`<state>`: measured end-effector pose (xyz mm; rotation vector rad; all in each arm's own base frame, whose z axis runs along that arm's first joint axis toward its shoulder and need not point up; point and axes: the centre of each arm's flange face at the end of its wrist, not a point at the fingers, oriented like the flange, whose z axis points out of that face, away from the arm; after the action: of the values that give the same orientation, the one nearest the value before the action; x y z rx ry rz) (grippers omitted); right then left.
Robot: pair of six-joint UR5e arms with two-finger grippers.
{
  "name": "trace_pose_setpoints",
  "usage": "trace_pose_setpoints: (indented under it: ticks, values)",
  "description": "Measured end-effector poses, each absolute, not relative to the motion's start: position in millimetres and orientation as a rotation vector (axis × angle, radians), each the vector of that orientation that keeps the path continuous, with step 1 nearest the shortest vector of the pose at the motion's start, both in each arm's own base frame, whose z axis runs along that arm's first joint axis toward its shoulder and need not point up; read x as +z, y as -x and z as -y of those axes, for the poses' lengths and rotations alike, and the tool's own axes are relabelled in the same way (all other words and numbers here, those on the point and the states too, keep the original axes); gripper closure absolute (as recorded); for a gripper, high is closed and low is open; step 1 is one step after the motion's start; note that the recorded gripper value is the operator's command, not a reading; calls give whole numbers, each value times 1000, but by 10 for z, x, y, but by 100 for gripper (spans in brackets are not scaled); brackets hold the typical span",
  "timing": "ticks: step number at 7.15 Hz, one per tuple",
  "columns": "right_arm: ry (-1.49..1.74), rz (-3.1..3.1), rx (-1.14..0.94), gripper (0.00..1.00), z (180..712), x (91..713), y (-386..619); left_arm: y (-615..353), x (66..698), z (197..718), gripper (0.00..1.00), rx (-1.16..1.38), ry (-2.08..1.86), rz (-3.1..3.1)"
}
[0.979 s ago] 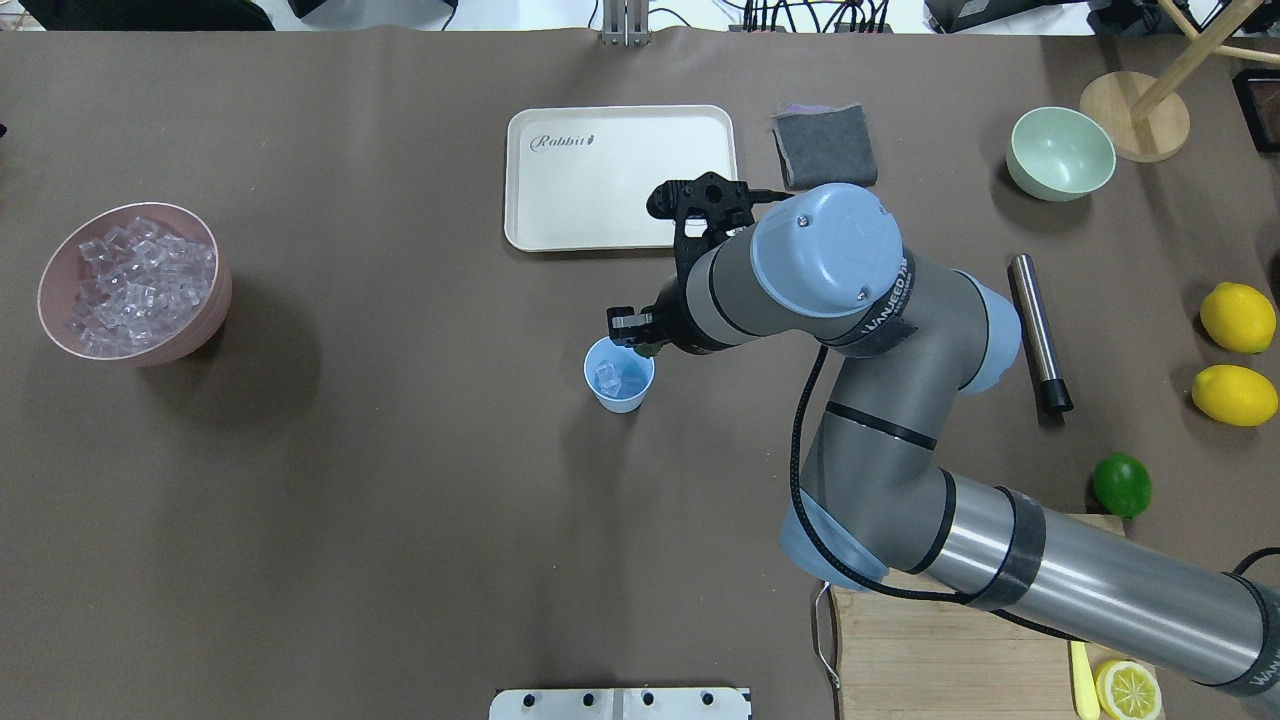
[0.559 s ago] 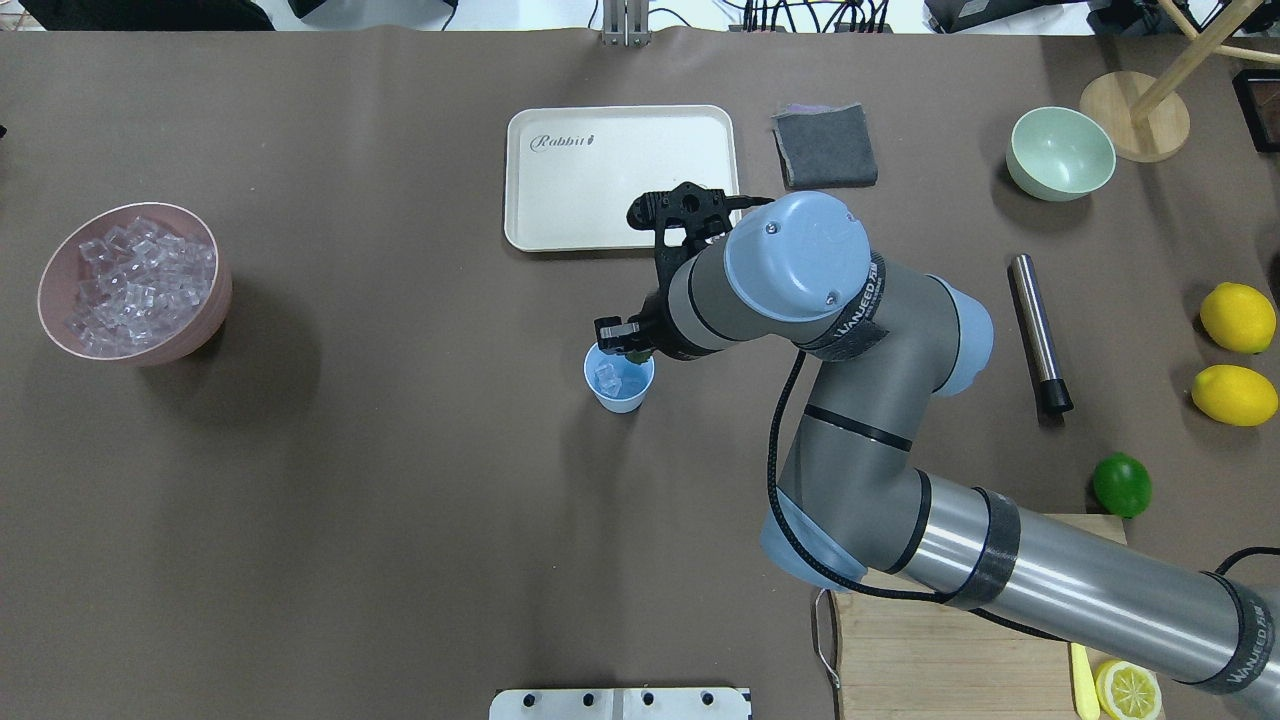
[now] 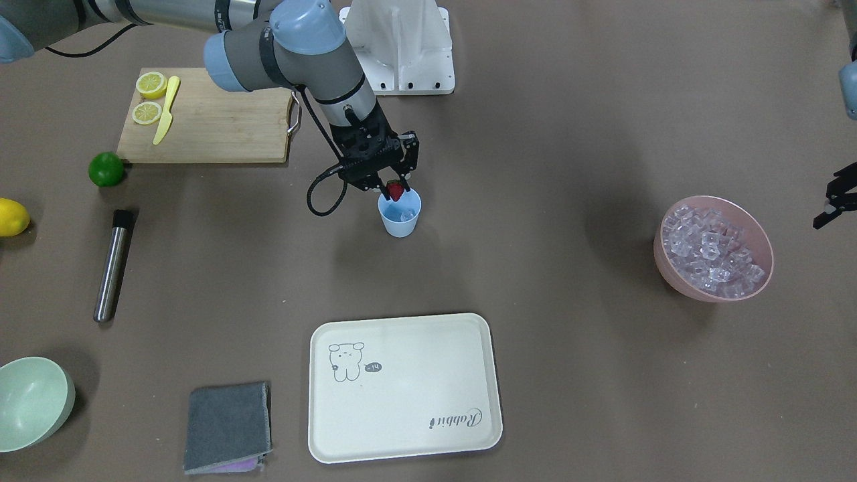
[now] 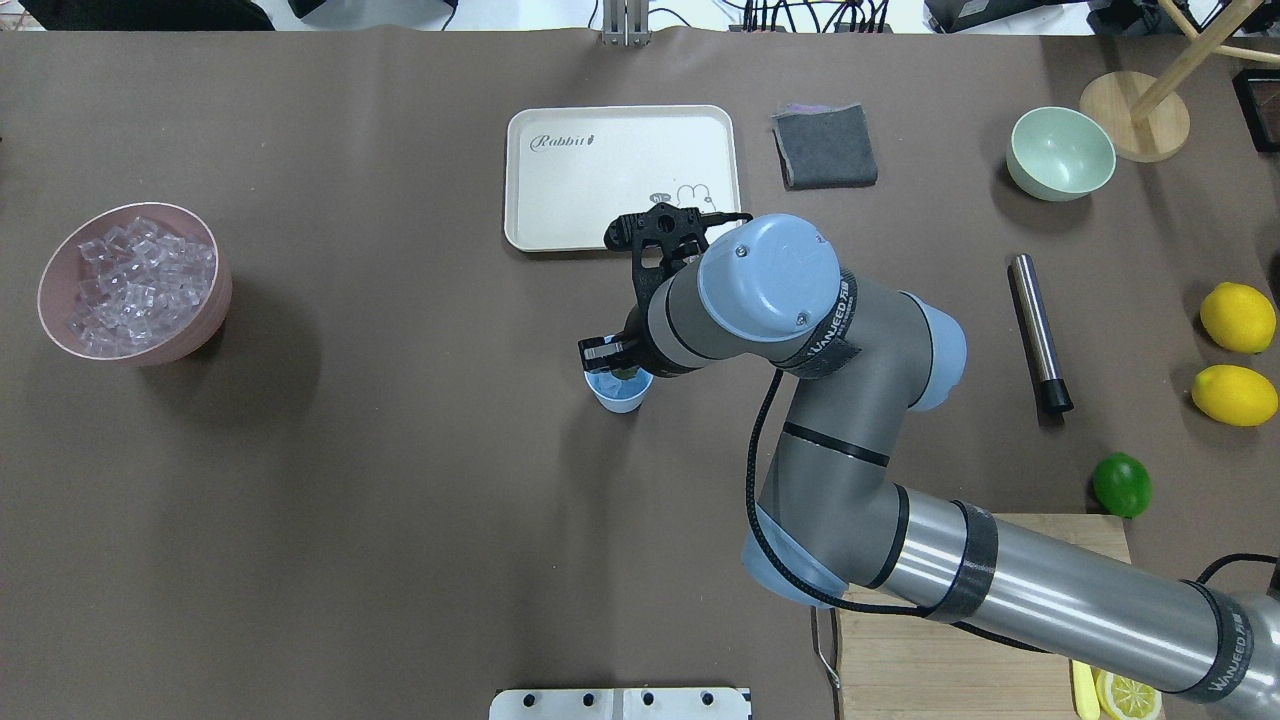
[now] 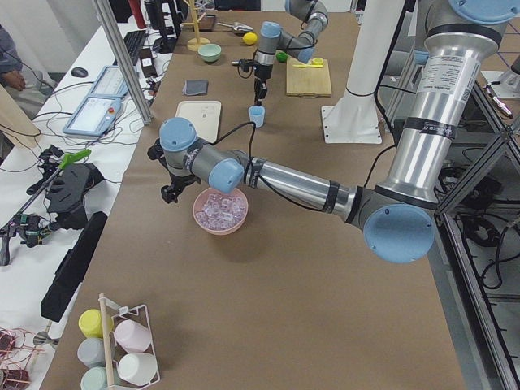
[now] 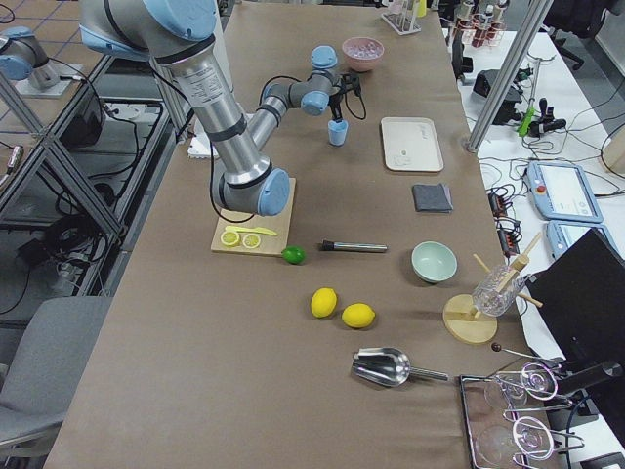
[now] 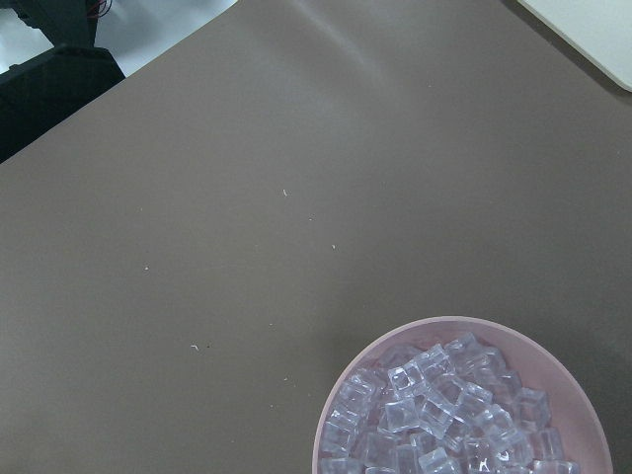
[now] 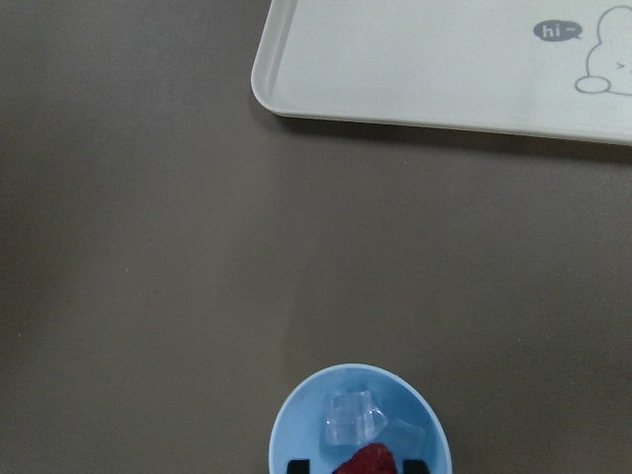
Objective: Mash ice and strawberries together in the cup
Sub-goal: 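Carry the strawberry over the light-blue cup and open the right gripper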
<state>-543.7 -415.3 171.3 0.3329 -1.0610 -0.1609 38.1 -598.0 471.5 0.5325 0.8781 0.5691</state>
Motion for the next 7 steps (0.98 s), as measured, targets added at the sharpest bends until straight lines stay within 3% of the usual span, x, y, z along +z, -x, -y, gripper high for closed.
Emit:
trace_pose_setpoints:
  ticks: [1,2,7]
  values:
    - [-334,1058,-169,28,4132,1720,5472,-372,4737,5962,3,567,-530,-878]
    - [-339,1054,-180,1,4123,1723,5500,-366,4759,5948,3,565,-527,-878]
    - [-358,1056,-191,0,4191,1696,5435,-341,4761,5943,3,566,-536,-875]
